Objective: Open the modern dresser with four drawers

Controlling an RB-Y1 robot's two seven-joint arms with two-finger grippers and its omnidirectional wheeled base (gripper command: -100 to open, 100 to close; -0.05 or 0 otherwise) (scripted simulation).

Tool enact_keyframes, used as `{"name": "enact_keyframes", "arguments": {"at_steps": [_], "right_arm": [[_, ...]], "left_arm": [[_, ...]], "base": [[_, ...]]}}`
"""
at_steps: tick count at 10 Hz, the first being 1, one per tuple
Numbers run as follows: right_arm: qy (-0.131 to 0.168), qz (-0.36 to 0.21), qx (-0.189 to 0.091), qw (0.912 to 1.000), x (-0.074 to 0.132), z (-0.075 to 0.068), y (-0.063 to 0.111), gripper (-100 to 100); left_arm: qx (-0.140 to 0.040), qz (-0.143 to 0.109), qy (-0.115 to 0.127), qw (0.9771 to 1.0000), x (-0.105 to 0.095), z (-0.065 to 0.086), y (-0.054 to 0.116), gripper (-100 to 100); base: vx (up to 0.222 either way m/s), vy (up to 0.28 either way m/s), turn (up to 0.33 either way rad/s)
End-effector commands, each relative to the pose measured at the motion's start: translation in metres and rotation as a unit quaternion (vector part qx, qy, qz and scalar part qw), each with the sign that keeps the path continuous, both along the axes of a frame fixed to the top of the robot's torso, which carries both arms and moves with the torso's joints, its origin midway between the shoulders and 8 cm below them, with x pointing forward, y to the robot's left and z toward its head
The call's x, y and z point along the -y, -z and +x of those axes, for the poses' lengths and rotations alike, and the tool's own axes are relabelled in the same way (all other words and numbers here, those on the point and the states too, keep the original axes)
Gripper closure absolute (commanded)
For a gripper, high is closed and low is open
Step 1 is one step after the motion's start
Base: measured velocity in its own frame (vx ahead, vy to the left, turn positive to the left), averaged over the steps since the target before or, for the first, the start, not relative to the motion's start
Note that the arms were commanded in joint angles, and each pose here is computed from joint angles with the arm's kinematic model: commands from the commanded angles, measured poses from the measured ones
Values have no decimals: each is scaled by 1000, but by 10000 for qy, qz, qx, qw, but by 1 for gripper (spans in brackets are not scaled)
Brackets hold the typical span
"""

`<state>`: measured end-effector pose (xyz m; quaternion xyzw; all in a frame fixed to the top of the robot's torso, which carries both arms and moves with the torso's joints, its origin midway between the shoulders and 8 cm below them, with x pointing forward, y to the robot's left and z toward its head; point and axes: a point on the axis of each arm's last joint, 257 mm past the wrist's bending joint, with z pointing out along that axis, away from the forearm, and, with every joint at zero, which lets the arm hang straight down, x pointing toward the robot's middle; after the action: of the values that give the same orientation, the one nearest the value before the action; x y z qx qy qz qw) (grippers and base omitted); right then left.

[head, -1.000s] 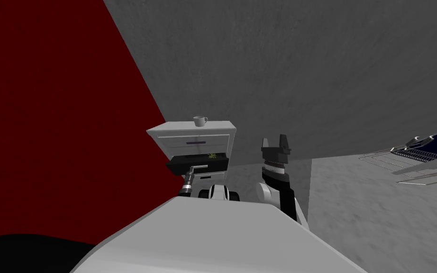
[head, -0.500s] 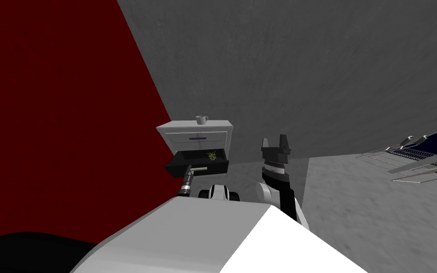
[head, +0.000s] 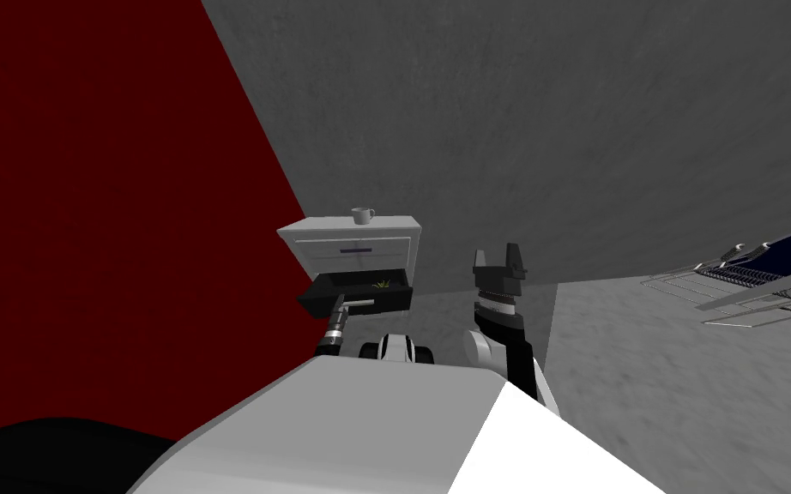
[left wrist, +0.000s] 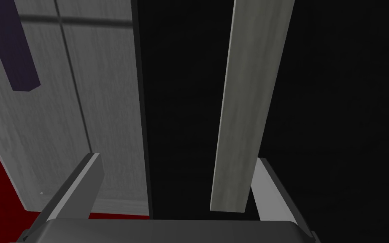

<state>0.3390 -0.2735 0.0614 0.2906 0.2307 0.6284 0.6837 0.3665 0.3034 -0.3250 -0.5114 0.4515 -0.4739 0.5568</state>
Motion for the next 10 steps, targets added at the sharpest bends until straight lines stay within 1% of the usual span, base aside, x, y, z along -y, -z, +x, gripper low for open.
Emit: {"name": "enact_keyframes", "arguments": {"at_steps": [1, 2, 3, 4, 5, 10], "right_arm": [[0, 0, 0, 10000, 0, 0, 0, 0], [0, 0, 0, 10000, 0, 0, 0, 0], [0, 0, 0, 10000, 0, 0, 0, 0], [0, 0, 0, 10000, 0, 0, 0, 0], [0, 0, 0, 10000, 0, 0, 0, 0], [0, 0, 0, 10000, 0, 0, 0, 0]], "left_arm": [[-27, -13, -12, 10000, -4, 3, -13, -100], [-26, -16, -15, 10000, -6, 4, -19, -100], [0, -12, -13, 10000, -6, 5, -21, -100], [-111, -33, -24, 9999, -5, 1, -10, -100], [-131, -35, -26, 9999, -5, 0, -9, 0], [-193, -44, -35, 9998, -5, -2, -4, 0]], "base": [[-25, -20, -14], [-20, -16, -12], [-9, -6, 5], [0, 0, 0], [0, 0, 0], [0, 0, 0]]}}
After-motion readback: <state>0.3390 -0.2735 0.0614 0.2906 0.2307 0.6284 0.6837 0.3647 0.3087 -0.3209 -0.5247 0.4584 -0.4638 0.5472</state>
